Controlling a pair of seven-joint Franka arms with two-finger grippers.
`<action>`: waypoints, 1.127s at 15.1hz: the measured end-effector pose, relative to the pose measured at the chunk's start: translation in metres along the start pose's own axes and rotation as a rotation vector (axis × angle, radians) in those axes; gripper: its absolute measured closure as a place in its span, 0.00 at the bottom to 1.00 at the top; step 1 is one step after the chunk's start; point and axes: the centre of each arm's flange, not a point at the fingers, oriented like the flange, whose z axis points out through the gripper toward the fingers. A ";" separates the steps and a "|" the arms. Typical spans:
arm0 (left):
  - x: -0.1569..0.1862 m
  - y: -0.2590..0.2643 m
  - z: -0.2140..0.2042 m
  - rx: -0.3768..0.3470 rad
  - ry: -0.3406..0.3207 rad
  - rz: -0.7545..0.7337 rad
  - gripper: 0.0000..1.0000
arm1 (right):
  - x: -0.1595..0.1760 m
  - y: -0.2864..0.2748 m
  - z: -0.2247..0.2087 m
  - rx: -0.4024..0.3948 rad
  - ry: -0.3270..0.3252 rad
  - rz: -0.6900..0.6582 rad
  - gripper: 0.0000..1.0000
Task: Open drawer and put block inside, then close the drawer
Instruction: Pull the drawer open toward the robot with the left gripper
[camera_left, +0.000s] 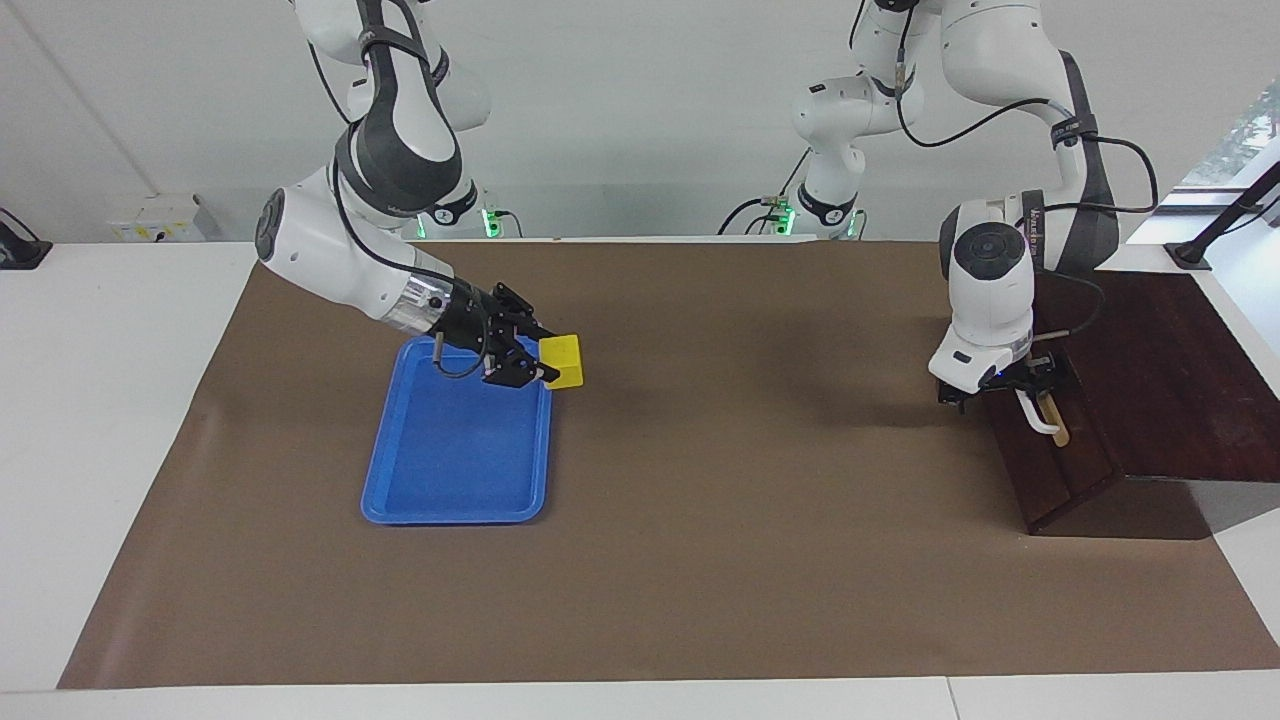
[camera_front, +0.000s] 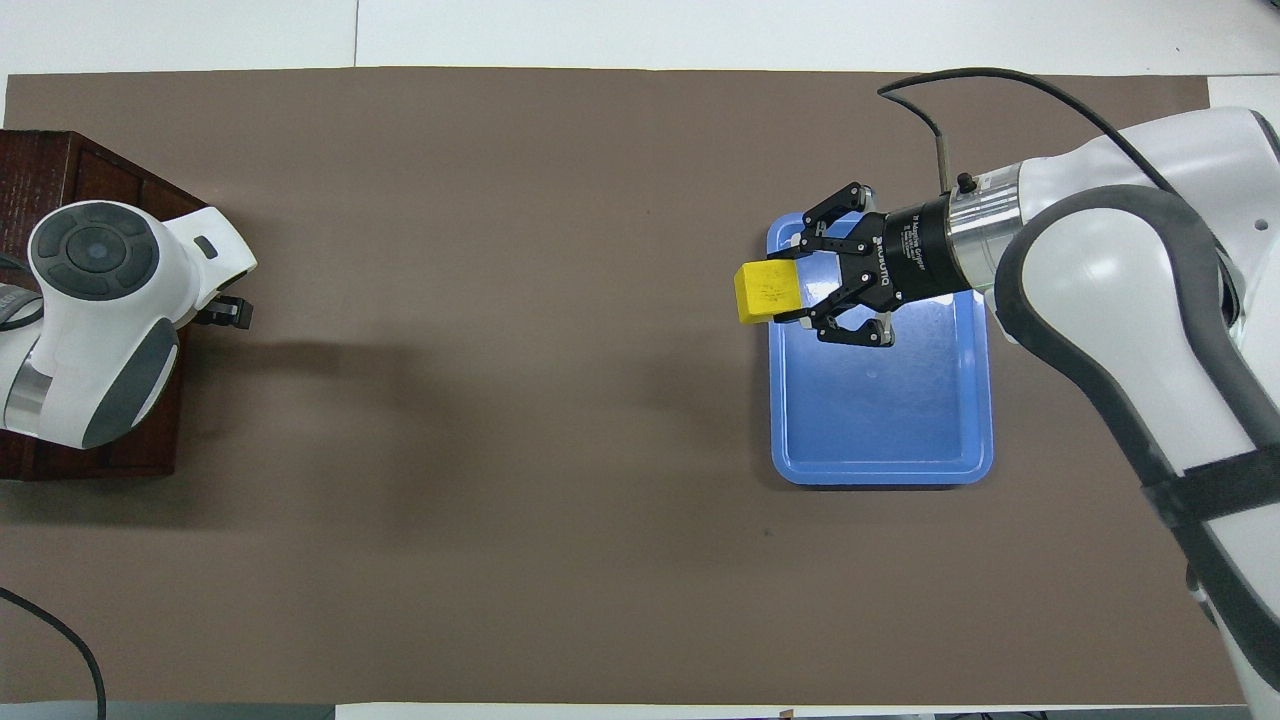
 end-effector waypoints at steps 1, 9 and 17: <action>0.001 0.003 -0.002 -0.001 0.003 0.002 0.00 | 0.000 0.000 0.000 0.000 0.000 0.000 0.45; 0.005 0.054 -0.027 -0.007 0.021 0.064 0.00 | -0.001 0.000 -0.001 0.000 -0.001 -0.001 0.45; 0.005 0.096 -0.048 -0.037 0.040 0.105 0.00 | -0.002 -0.001 -0.004 -0.005 0.010 -0.012 0.45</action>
